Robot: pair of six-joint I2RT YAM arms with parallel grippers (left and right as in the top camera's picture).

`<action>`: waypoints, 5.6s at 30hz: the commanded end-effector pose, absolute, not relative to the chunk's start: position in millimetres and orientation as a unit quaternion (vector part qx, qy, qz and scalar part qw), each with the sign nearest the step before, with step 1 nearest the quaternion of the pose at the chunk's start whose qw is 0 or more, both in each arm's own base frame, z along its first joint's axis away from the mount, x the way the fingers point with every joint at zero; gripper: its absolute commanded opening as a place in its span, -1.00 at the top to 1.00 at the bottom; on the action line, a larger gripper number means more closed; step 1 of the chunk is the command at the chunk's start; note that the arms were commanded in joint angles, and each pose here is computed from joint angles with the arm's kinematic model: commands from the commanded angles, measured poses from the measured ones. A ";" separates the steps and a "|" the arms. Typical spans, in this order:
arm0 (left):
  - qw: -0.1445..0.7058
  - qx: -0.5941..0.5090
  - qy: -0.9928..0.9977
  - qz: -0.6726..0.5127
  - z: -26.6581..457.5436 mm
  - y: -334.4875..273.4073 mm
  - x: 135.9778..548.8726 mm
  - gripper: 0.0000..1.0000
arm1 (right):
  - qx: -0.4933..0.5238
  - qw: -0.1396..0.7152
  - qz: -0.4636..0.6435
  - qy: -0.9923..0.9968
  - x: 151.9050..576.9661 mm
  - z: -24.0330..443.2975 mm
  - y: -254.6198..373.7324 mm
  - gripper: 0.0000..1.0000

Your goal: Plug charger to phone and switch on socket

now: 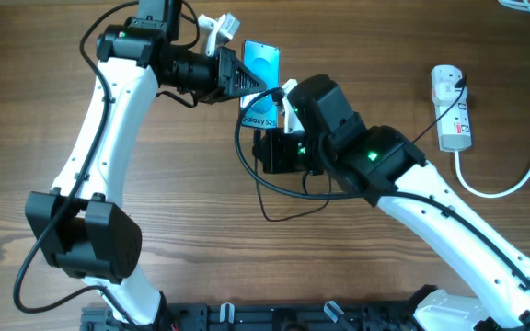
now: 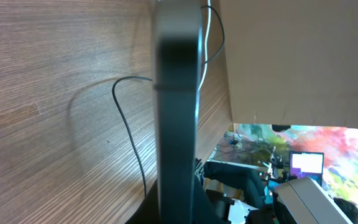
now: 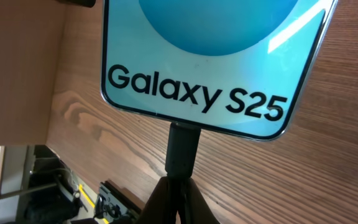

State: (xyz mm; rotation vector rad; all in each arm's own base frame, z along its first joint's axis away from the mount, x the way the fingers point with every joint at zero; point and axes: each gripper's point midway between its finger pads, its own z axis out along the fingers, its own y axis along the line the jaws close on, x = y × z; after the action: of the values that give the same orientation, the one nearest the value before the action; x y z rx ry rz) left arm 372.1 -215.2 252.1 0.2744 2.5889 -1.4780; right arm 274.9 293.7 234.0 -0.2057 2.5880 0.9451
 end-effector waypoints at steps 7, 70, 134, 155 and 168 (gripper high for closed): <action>0.044 0.090 0.851 -0.515 260.6 -224.7 356.9 0.92 | -0.058 0.274 0.304 0.911 312.5 250.9 277.6 0.69; 0.000 0.013 0.948 -0.317 33.0 -257.6 375.9 0.90 | 0.115 0.166 0.186 0.961 295.4 217.6 110.0 -1.00; 0.245 -0.145 0.943 -0.171 191.7 -68.1 424.2 -1.00 | 0.490 0.199 -0.013 0.849 391.7 108.8 -216.8 -0.99; 0.245 -0.145 0.943 -0.171 191.7 -68.1 424.2 -1.00 | 0.459 0.147 0.044 0.875 429.1 9.4 -190.7 -0.99; 0.245 -0.145 0.943 -0.171 191.7 -68.1 424.2 -1.00 | 0.456 0.122 0.057 0.880 420.7 6.4 -180.8 -1.00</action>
State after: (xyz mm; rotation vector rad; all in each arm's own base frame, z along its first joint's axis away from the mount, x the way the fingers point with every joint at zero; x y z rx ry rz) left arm 423.2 -71.5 195.8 -0.3906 2.5666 -0.4851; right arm 420.2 -193.9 13.7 1.3501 2.5211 0.1022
